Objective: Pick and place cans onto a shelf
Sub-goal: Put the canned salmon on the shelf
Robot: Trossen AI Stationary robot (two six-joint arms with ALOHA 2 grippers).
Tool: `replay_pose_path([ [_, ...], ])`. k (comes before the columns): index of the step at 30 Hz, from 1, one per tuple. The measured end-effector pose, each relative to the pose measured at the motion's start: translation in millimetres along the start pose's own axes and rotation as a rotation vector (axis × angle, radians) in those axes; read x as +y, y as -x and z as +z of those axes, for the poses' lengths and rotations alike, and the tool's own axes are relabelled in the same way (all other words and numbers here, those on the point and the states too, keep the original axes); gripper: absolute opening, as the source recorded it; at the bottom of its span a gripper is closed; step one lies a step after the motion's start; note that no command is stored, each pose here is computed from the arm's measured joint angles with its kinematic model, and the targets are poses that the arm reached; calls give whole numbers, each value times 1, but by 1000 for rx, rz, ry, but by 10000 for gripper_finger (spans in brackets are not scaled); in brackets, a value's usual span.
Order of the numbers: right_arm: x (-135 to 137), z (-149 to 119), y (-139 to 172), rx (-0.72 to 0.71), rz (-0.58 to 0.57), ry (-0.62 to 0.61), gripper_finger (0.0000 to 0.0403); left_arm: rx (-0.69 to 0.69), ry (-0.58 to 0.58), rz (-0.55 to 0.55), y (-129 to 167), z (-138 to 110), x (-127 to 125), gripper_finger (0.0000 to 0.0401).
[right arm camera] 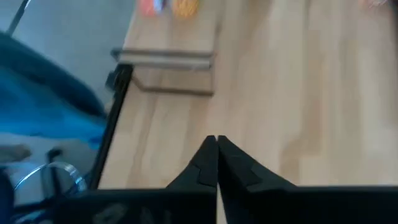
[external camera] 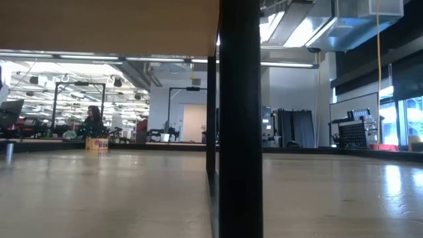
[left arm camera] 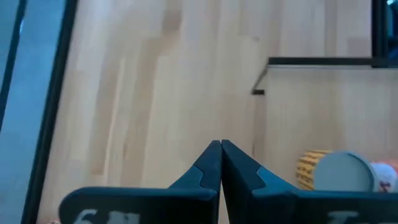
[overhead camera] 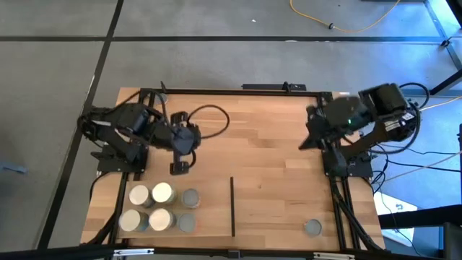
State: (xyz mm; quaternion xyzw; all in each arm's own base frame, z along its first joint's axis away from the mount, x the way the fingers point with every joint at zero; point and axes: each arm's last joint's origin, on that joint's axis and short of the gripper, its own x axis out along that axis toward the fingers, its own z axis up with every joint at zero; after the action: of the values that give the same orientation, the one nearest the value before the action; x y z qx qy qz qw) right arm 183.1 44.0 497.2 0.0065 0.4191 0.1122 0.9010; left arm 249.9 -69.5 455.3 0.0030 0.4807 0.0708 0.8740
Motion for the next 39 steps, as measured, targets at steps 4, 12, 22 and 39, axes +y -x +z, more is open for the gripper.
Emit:
replay_pose_path([
  [4, 14, -26, -11, 108, 61, -102, 1, -14, 35, 28, 2, 1, 11, 0],
  [12, 45, -73, -58, 451, 153, -296, 0, -19, 36, 50, 3, 1, 19, 0],
  [22, 74, -131, -120, 822, 193, -346, 12, -19, 69, 56, 2, 2, 21, 0],
  [39, 84, -159, -200, 617, 349, -455, 91, -1, 41, -5, 3, 1, 19, 0],
])
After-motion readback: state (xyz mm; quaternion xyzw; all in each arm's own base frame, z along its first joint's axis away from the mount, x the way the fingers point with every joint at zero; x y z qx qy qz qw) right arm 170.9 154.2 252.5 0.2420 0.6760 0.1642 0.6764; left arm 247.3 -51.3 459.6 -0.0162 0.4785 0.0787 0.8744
